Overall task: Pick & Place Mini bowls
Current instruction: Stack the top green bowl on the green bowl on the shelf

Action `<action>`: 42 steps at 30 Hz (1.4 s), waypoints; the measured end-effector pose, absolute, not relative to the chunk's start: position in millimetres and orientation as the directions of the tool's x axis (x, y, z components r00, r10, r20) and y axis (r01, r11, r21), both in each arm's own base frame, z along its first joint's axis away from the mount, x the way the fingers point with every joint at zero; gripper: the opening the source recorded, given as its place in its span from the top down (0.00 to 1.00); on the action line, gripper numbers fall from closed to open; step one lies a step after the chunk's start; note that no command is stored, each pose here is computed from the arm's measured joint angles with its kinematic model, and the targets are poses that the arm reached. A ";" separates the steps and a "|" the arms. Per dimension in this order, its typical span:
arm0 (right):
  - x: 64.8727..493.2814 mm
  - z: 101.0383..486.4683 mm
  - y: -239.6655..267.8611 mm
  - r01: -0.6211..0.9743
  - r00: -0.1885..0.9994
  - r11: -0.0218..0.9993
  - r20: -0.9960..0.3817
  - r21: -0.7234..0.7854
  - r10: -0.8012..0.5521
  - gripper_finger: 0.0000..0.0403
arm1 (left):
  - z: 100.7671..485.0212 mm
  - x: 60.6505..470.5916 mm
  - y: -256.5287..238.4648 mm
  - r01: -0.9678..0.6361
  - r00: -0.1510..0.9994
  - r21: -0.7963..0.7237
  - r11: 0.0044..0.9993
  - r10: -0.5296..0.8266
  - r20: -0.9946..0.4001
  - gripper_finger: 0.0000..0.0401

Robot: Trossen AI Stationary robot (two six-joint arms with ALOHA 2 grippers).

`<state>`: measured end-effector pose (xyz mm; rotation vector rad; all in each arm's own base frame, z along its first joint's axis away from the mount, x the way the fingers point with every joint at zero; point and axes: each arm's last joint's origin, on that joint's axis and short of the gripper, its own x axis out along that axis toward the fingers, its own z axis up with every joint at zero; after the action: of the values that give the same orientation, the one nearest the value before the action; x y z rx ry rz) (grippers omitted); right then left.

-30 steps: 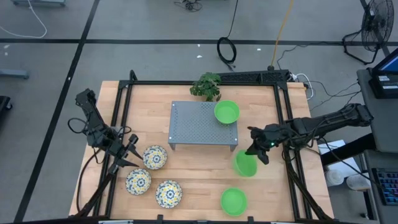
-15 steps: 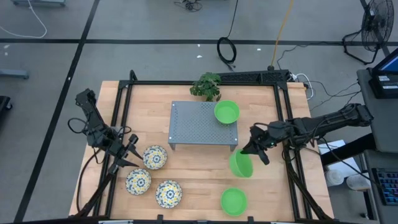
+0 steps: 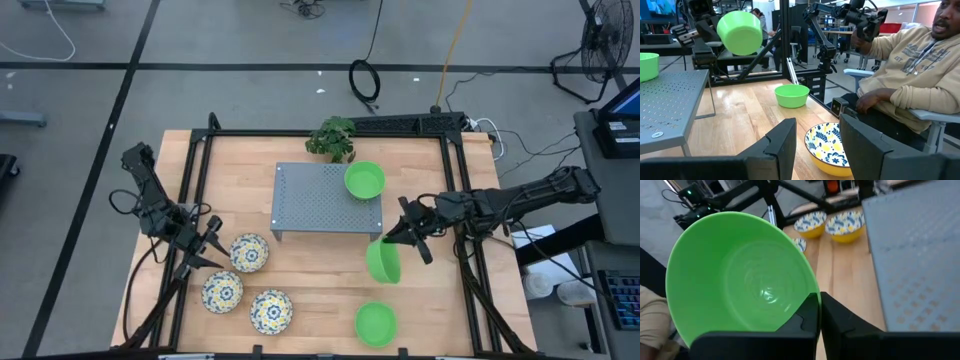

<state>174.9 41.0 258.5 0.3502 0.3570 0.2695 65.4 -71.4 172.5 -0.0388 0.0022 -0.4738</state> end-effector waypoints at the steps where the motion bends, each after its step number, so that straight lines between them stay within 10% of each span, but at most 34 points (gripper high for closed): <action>1: 175.1 259.5 41.0 -0.201 0.906 0.908 -0.283 0.368 0.315 1.00 | 172.5 65.4 -71.4 0.456 0.890 -0.038 0.889 -0.456 0.007 0.62; 21: 187.7 308.2 -5.7 0.044 0.995 0.959 -0.097 0.279 -0.017 1.00 | 172.5 65.4 -71.4 0.456 0.890 -0.038 0.889 -0.456 0.007 0.62; 42: 261.7 415.1 -107.1 0.413 0.831 0.880 -0.493 0.235 -0.258 1.00 | 172.5 65.4 -71.4 0.456 0.890 -0.038 0.889 -0.456 0.008 0.62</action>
<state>261.7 -107.1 415.1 0.3428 0.4686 -0.3633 65.4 -71.4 172.5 -0.0394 0.0015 -0.4737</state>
